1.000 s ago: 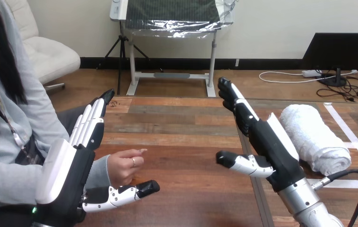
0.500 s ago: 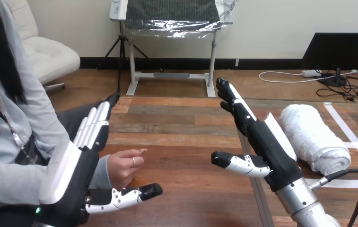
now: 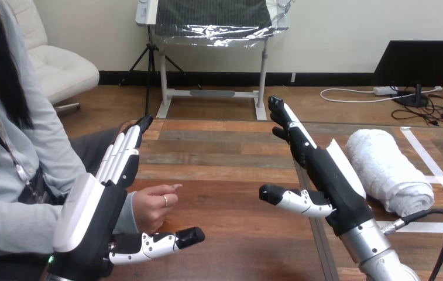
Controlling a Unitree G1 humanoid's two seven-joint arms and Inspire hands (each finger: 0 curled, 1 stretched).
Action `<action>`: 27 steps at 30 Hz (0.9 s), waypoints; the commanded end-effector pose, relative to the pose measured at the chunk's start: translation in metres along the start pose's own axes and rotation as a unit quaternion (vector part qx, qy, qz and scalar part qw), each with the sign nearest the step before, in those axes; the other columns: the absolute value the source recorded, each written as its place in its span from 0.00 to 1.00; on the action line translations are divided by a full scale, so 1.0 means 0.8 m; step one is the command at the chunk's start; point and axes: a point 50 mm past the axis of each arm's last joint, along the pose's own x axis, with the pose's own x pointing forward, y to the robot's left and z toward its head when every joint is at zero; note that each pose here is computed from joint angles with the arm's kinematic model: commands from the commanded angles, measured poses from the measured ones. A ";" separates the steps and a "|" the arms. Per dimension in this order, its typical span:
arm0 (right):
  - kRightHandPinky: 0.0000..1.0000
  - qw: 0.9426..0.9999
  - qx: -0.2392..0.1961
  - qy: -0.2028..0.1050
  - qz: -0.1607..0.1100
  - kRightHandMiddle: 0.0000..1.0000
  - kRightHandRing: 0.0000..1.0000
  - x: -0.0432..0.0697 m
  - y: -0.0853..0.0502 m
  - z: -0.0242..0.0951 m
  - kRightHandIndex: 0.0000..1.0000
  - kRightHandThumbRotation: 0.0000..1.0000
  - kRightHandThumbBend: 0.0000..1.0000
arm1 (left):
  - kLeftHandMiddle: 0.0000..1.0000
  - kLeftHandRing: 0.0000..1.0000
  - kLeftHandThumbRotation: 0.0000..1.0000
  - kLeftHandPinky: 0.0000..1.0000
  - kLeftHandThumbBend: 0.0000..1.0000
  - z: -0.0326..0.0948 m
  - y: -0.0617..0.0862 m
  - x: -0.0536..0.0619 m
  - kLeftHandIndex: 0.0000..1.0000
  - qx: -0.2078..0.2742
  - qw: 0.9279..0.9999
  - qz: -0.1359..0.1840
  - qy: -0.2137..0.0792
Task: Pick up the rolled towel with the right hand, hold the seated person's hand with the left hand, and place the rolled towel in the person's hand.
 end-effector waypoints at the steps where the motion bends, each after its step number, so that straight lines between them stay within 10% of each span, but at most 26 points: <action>1: 0.96 0.999 -0.030 -0.039 -0.019 1.00 1.00 0.023 -0.020 0.018 1.00 0.67 1.00 | 1.00 1.00 0.62 1.00 1.00 0.010 0.011 0.014 1.00 0.004 0.999 0.015 -0.033; 16: 0.86 0.990 -0.090 -0.007 -0.111 0.99 0.95 0.041 -0.052 0.024 1.00 0.62 1.00 | 1.00 1.00 0.63 1.00 1.00 0.011 0.006 0.014 1.00 -0.017 0.999 0.014 -0.032; 27: 0.88 0.972 -0.150 0.036 -0.179 0.99 0.97 0.063 -0.094 0.032 1.00 0.61 1.00 | 1.00 1.00 0.62 1.00 1.00 0.011 0.001 0.014 1.00 -0.037 0.999 0.018 -0.034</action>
